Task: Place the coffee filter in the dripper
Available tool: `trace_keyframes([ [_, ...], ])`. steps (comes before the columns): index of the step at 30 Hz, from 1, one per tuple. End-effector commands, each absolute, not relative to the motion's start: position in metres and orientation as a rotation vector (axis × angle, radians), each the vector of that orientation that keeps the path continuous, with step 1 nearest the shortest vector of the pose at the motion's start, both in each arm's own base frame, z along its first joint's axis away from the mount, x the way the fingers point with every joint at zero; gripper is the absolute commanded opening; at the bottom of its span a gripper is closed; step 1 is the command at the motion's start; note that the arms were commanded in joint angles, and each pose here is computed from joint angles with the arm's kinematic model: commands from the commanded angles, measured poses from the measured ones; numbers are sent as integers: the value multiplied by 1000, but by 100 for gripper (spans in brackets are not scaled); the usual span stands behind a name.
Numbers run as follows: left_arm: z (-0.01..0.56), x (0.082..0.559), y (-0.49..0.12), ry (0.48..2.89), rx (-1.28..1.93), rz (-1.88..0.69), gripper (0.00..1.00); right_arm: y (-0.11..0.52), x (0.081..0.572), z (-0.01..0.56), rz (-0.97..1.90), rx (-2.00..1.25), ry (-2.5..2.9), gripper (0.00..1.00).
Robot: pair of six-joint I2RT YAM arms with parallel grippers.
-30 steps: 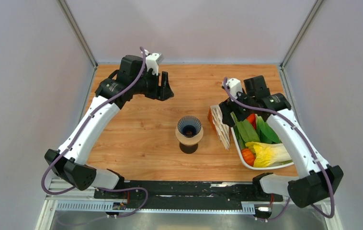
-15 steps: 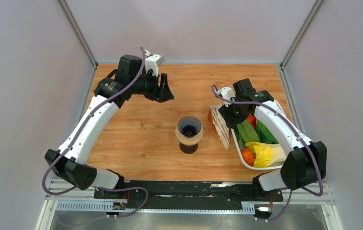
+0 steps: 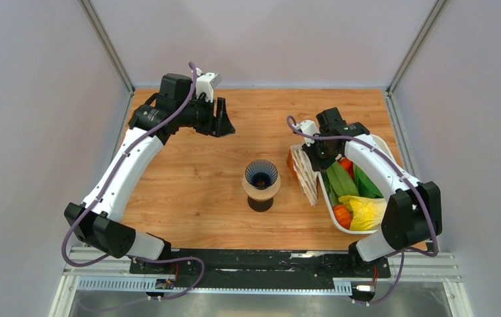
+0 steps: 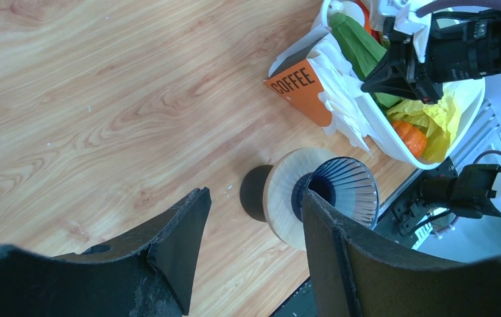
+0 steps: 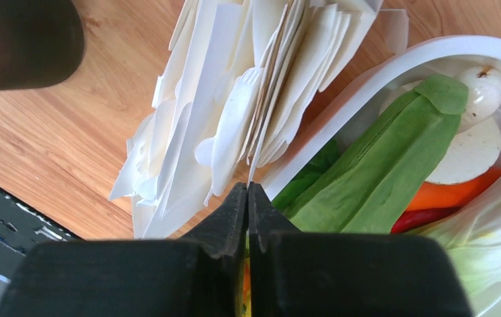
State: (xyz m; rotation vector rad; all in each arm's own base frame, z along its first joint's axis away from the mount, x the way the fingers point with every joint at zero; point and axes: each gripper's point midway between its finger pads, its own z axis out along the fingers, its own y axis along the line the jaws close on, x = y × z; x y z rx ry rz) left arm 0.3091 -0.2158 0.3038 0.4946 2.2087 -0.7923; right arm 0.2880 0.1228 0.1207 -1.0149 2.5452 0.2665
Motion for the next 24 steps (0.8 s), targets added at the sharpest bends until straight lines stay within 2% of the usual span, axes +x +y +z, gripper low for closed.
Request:
trace_keyframes([
  [1, 310, 314, -212, 2188, 490, -799, 63, 133, 302, 149, 295, -1000, 2446, 0],
  [9, 314, 318, -210, 2169, 504, -788, 63, 129, 295, 205, 282, -948, 2371, 0],
  [13, 321, 323, -208, 2127, 511, -775, 66, 123, 291, 241, 286, -917, 2336, 0],
  [20, 351, 331, -209, 1974, 588, -763, 73, 119, 284, 330, 337, -858, 2130, 0],
  [24, 375, 327, -220, 1851, 685, -813, 75, 139, 272, 377, 459, -865, 1952, 0],
])
